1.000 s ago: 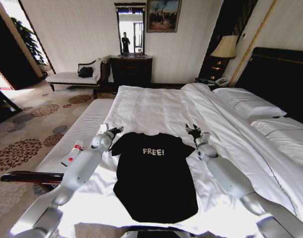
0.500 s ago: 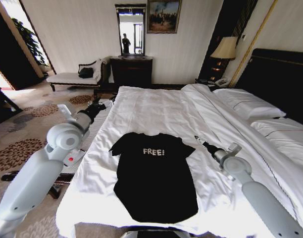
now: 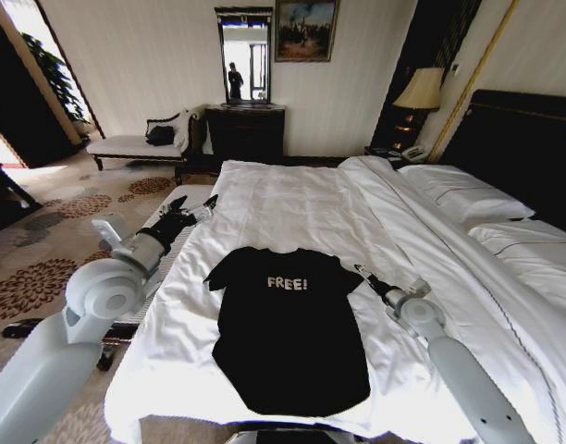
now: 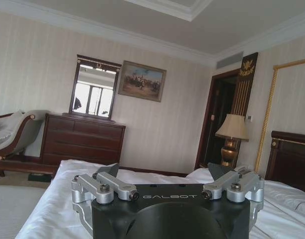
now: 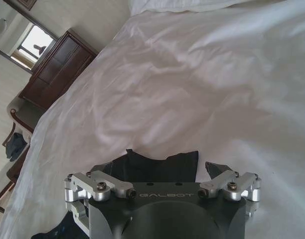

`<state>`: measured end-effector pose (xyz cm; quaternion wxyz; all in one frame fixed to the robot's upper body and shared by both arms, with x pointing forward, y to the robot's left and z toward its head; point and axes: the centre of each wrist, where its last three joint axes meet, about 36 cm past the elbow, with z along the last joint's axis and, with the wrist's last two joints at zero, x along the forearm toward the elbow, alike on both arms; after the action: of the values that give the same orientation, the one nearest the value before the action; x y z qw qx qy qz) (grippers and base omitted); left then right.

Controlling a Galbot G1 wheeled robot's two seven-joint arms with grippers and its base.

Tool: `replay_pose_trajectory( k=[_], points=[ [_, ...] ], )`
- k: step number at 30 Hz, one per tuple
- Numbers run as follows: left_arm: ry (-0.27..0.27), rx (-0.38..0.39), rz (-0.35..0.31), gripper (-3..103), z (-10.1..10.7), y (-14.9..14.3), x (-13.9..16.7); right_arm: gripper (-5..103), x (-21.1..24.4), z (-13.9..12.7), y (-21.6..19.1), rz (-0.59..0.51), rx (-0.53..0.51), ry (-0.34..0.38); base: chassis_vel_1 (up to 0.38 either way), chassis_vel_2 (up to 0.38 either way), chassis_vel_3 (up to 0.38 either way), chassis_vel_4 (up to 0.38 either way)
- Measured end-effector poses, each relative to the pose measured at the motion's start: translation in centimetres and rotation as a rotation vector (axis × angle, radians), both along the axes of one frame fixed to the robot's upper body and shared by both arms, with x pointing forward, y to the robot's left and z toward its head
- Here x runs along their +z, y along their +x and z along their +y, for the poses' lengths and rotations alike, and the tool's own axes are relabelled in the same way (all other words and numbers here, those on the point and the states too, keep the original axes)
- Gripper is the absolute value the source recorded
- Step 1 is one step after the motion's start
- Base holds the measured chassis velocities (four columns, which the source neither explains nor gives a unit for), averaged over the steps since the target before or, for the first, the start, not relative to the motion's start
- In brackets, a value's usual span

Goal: Fold the clothes on the bed.

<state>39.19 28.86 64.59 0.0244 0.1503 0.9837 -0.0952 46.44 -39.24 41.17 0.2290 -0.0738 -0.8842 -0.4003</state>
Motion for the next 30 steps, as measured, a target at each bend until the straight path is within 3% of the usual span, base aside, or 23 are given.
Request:
replay_pose_trajectory(
  k=[7,13,15,17,21,27,30],
  points=[
    [0.002,0.010,-0.001,100,0.5,-0.3,0.5,100,-3.4,-1.3,1.4,0.025,0.001,-0.087,0.000,0.000,0.000,0.000],
    [0.001,0.014,0.002,100,0.6,-0.4,0.6,102,-4.0,-1.8,2.1,0.028,-0.002,-0.084,0.000,0.000,0.000,0.000],
    [0.000,0.017,0.009,100,0.7,-0.5,0.4,91,-4.1,-1.4,2.2,0.024,0.005,-0.076,0.000,0.000,0.000,0.000],
    [0.000,0.019,0.011,100,0.7,-0.4,0.3,91,-4.0,-1.3,2.2,0.022,0.009,-0.073,0.000,0.000,0.000,0.000],
    [0.000,0.025,0.017,100,0.8,-0.3,0.0,70,-4.0,-0.8,2.2,0.015,0.021,-0.070,0.000,0.000,0.000,0.000],
    [0.002,0.023,0.026,100,0.7,-0.3,-0.1,53,-4.1,-1.0,2.3,0.014,0.019,-0.083,0.000,0.000,0.000,0.000],
    [0.001,0.019,0.036,100,0.5,-0.4,-0.2,37,-4.1,-1.2,2.4,0.007,0.016,-0.097,0.000,0.000,0.000,0.000]
  ],
)
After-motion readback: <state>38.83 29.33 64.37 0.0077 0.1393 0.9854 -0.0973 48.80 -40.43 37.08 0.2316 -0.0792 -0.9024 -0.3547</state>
